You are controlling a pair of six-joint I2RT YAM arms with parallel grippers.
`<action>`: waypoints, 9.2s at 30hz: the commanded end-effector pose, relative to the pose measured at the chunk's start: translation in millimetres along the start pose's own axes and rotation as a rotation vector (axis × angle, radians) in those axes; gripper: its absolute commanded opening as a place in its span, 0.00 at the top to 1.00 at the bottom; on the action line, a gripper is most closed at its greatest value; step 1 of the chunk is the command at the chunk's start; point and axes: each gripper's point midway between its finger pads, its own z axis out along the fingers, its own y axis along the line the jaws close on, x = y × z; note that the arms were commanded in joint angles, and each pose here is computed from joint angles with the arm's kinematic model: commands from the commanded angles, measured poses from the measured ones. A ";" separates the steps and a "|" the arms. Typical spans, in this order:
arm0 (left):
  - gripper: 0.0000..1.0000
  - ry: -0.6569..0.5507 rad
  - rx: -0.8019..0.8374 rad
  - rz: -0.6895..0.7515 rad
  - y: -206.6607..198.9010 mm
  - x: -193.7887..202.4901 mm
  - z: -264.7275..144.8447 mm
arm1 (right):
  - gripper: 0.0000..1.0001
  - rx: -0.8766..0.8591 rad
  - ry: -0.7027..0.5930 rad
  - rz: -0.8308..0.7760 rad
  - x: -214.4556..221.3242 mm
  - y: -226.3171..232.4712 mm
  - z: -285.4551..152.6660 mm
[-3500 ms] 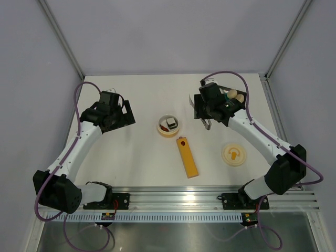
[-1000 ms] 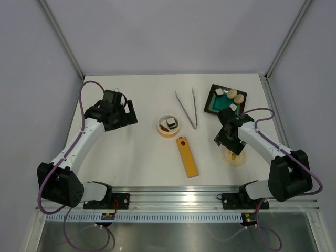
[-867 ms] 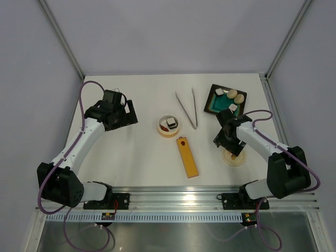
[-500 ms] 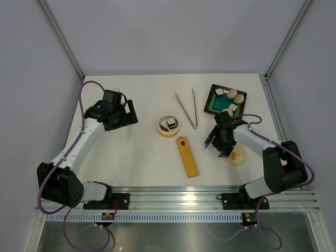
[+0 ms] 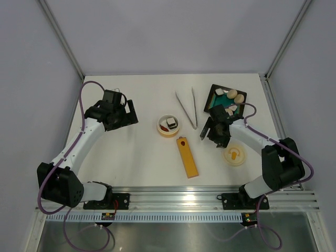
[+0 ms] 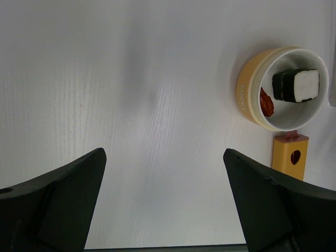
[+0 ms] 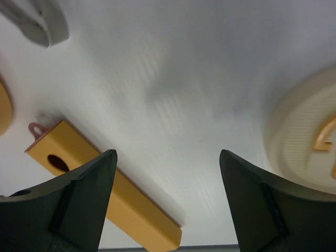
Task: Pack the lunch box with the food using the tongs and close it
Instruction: Pick up the box lid from the center of the board, then close the box lid on the packing box.
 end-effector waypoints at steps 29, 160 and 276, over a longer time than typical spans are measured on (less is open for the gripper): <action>0.01 -0.034 0.037 -0.004 -7.1 -9.1 -1.8 | 0.10 -0.100 -0.124 -0.094 -34.3 8.7 -24.6; 0.01 -0.087 -0.068 -0.044 32.4 -10.6 -26.9 | 0.63 -0.063 0.056 -0.580 -6.3 225.5 35.9; 0.01 -0.080 -0.071 -0.044 34.2 -7.1 -25.6 | 0.25 -0.049 -0.019 -0.688 -10.1 221.9 43.9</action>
